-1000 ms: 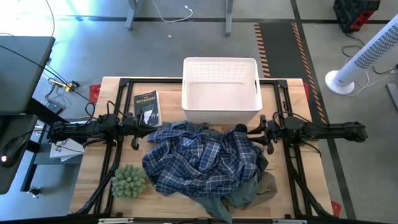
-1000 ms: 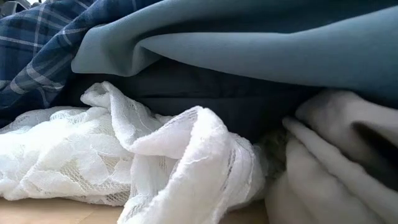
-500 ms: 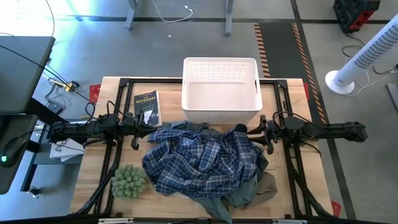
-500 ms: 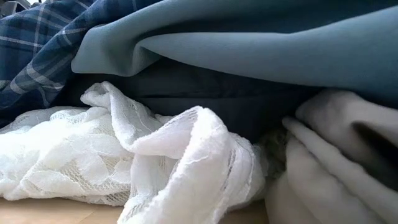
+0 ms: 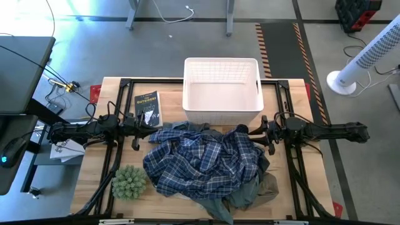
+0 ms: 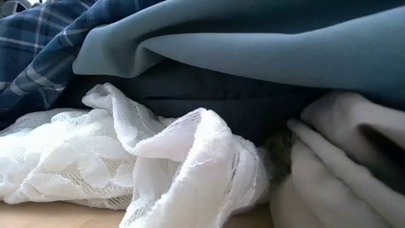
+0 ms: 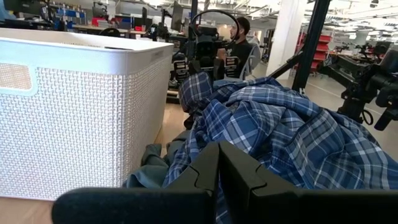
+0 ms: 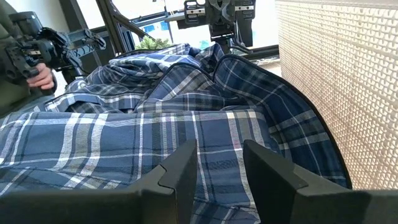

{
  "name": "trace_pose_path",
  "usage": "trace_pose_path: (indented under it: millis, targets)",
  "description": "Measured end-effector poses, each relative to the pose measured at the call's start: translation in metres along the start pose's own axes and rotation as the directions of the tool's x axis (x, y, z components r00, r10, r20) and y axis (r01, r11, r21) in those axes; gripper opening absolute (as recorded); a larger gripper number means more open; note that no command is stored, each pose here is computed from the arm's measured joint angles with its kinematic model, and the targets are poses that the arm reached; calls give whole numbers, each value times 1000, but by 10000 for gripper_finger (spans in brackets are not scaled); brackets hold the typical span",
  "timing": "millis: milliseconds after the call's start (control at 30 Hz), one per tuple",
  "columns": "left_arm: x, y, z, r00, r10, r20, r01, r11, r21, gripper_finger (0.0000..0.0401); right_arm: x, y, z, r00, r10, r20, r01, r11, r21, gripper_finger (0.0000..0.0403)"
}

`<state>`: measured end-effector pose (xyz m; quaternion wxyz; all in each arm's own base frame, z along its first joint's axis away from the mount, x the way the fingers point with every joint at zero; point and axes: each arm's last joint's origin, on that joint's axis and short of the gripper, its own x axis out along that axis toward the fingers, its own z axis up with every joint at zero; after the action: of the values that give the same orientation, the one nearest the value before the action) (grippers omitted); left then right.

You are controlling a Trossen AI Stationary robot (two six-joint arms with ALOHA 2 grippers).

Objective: Sort clothes

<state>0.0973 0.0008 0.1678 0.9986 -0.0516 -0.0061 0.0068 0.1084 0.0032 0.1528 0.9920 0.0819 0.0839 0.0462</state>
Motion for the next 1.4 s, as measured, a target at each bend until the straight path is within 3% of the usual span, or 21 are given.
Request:
trace_pose_path:
  millis: [200,333,667,800,1000,1133,1200,1300,1400]
  targets:
    - [0,0,4,999,-5,44,6,1000,-26,10,0,0,0,1000,0,0,0,1000,0,129]
    - [0,-1,6,997,-22,67,28,995,-100,10,0,0,0,1000,0,0,0,1000,0,129]
    - [0,0,6,997,21,70,-17,998,-55,10,0,-1,0,1000,-25,3,25,1000,0,129]
    - [0,0,4,998,23,50,-19,997,-80,10,0,-3,0,994,-108,14,109,992,-66,129]
    - [0,0,3,999,19,39,-16,997,-79,10,0,-3,0,994,-108,13,109,988,-109,129]
    - [0,0,4,999,23,41,-20,997,-79,10,0,-2,0,997,-73,12,70,987,146,129]
    - [0,0,4,999,23,40,-20,997,-79,10,0,-3,4,993,-104,53,84,953,292,129]
    - [0,0,3,999,24,39,-20,997,-79,10,-2,-3,18,964,-161,212,28,854,519,129]
    - [0,0,4,999,23,42,-20,997,-80,10,-8,2,38,912,-110,395,-114,857,503,129]
